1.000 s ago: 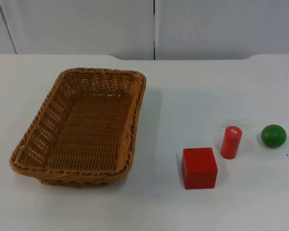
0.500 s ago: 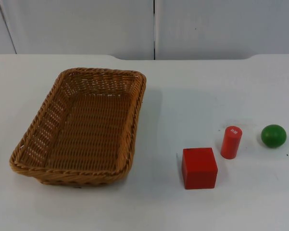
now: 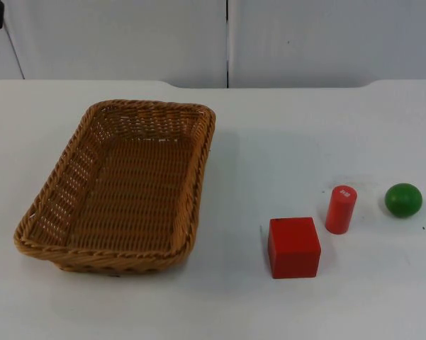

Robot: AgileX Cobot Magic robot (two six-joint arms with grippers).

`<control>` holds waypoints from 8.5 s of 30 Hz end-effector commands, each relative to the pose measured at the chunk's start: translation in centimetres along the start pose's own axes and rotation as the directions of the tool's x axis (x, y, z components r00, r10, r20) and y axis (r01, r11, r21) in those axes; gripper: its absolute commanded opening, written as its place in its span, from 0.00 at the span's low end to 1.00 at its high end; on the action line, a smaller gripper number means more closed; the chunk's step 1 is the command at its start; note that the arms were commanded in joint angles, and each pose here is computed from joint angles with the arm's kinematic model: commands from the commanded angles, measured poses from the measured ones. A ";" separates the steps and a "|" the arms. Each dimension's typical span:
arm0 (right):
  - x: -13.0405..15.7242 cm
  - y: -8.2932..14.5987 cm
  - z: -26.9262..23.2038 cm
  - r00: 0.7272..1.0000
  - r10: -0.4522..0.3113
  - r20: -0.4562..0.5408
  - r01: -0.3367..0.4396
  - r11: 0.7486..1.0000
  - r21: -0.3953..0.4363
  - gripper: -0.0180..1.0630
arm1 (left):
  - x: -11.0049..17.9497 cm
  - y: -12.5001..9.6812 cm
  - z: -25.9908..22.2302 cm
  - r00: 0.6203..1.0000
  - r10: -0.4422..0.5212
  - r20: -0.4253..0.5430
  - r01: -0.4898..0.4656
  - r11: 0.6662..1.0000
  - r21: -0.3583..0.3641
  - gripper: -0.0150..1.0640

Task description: Pick up the basket with the left hand and place the object to the left of the red cylinder into the basket with the right hand.

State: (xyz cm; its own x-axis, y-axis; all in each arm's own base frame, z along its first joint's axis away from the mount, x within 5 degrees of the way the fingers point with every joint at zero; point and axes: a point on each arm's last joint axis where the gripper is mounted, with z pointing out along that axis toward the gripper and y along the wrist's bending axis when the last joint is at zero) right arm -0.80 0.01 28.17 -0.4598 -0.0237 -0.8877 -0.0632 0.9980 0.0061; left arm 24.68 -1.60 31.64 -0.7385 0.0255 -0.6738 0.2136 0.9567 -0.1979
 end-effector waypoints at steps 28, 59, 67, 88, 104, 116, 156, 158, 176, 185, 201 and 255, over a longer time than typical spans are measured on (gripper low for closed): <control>0.1 0.0 0.1 1.000 -0.013 0.003 0.013 1.000 0.005 0.99 | -0.8 4.4 14.4 0.978 -0.093 -0.189 0.087 0.995 -0.038 0.99; 0.1 0.0 0.1 1.000 -0.013 0.003 0.013 1.000 0.005 0.99 | 0.1 6.8 23.9 0.888 -0.056 -0.457 0.090 0.995 0.051 0.99; 0.1 0.0 0.1 1.000 -0.013 0.003 0.013 1.000 0.005 0.99 | 1.0 7.3 25.9 0.866 -0.070 -0.494 0.113 0.992 0.057 0.99; 0.1 -0.1 0.1 1.000 -0.019 0.003 0.019 1.000 0.018 0.99 | 2.6 7.8 27.3 0.837 -0.075 -0.542 0.121 0.991 0.049 0.99; 0.1 -0.2 0.1 1.000 -0.026 0.003 0.026 0.999 0.031 0.99 | 2.7 7.5 27.3 0.825 -0.080 -0.560 0.136 0.989 0.061 0.76; 0.1 -0.2 0.1 1.000 -0.026 0.003 0.026 0.999 0.031 0.99 | 2.8 7.4 27.3 0.819 -0.105 -0.564 0.160 0.986 0.050 0.40; 0.1 -0.2 0.1 1.000 -0.026 0.003 0.026 0.999 0.031 0.99 | -3.6 2.7 16.2 0.818 -0.203 -0.539 0.322 0.937 0.136 0.01; 0.1 -0.2 0.1 1.000 -0.026 0.003 0.026 0.999 0.031 0.99 | -4.0 2.2 14.8 0.820 -0.197 -0.538 0.321 0.936 0.145 0.01; 0.1 -0.2 0.1 1.000 -0.024 0.003 0.024 0.999 0.026 0.99 | -0.2 -0.4 5.8 0.811 -0.213 -0.545 0.315 0.944 0.101 0.01; 0.1 -0.2 0.1 1.000 -0.024 0.003 0.024 0.999 0.026 0.99 | 3.0 -1.6 2.2 0.827 -0.193 -0.528 0.289 0.952 0.104 0.01; 0.1 -0.2 0.1 1.000 -0.023 0.003 0.023 0.999 0.025 0.99 | 4.4 -2.2 0.2 0.846 -0.186 -0.499 0.272 0.957 0.104 0.01; -11.6 -0.6 9.3 0.986 -0.063 -0.152 0.071 0.996 0.050 0.99 | 4.3 -2.3 0.2 0.848 -0.183 -0.497 0.272 0.956 0.111 0.01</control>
State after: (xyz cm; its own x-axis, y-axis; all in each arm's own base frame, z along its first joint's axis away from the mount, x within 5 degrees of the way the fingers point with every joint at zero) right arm 12.26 0.31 33.87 -0.5990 -0.0790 -0.7968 -0.0488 0.9969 -0.0621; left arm 21.34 -3.45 28.61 -0.9851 -0.0019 -0.1718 0.0720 0.9033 -0.4230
